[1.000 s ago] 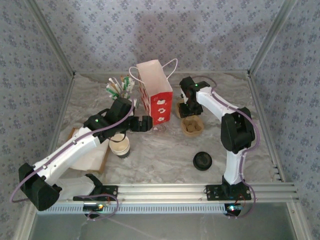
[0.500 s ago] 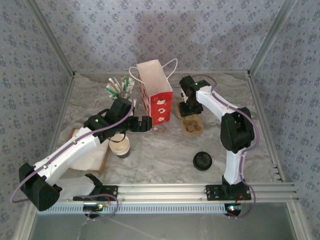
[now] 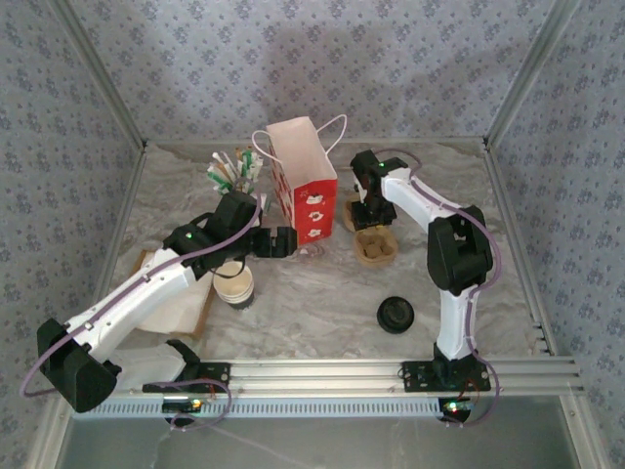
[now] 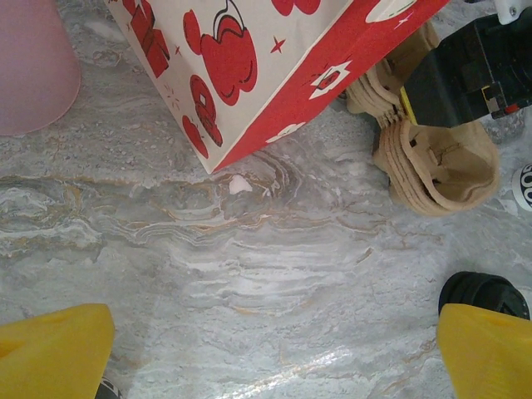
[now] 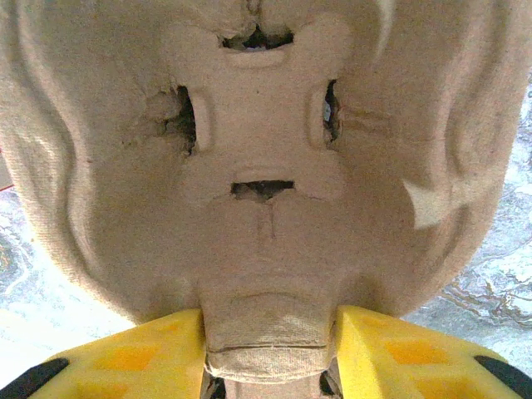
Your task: Pack the takeout coffee
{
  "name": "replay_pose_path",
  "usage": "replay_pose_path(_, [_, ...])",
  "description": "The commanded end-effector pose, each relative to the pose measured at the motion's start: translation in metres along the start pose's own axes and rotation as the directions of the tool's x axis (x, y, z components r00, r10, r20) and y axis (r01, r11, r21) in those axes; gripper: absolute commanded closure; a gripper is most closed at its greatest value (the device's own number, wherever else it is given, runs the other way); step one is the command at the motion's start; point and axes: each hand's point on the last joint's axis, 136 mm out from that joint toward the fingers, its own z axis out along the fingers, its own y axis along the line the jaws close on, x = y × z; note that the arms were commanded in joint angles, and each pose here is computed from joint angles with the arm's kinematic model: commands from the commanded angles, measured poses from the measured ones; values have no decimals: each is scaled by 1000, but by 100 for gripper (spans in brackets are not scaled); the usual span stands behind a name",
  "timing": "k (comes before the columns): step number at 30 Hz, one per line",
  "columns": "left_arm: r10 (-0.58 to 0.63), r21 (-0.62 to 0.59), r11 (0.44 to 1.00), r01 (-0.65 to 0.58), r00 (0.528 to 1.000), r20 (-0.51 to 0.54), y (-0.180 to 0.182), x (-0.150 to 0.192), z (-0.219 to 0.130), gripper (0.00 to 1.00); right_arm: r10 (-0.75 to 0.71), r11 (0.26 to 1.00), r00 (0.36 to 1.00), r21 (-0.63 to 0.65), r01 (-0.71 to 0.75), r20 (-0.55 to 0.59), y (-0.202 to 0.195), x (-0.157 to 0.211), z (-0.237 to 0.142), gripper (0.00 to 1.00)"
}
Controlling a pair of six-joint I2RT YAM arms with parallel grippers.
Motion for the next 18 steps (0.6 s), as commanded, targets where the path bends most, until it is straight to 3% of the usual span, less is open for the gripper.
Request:
replay_pose_path(1, [9, 17, 1000, -10, 1000, 19, -3, -7, -1, 1, 5, 1000, 1000, 1, -5, -13, -3, 0, -3, 55])
replay_pose_path(18, [2, 18, 1000, -3, 1000, 18, -2, -6, -2, 1, 12, 1000, 999, -22, -11, 37, -3, 0, -30, 64])
